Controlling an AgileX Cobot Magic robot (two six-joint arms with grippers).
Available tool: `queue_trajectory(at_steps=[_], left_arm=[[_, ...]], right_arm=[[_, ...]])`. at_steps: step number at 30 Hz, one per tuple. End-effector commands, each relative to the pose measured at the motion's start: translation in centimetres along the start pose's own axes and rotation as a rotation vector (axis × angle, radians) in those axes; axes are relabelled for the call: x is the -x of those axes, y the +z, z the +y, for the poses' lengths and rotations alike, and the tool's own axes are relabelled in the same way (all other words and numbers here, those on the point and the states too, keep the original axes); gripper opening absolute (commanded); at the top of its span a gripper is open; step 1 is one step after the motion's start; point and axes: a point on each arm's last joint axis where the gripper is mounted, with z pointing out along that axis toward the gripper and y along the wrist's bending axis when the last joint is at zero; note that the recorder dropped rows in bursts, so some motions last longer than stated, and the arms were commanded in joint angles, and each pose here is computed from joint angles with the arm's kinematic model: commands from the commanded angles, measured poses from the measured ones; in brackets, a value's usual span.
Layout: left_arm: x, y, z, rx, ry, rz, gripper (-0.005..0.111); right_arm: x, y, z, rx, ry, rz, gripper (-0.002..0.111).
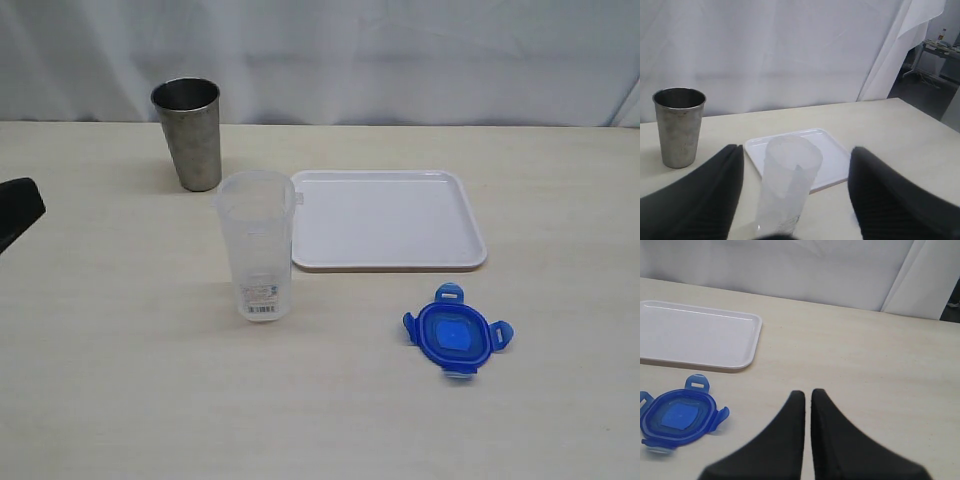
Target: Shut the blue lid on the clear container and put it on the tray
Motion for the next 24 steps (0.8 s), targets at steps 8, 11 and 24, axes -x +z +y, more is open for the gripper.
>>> queue_trajectory(at_steps=[8,11,24], left_arm=[[0.1,-0.2,0.1,0.009,-0.010,-0.023,0.058],[0.2,-0.2,0.2,0.022,-0.009,-0.035,0.058],[-2.8,-1.4,2.8,0.229,0.122,-0.023,0.058]], right_arm=[[-0.1,0.0,0.0,-0.007,-0.006,0.005,0.005],[-0.1,0.0,0.0,-0.007,-0.006,0.005,0.005],[-0.1,0.0,0.0,-0.007,-0.006,0.005,0.005]])
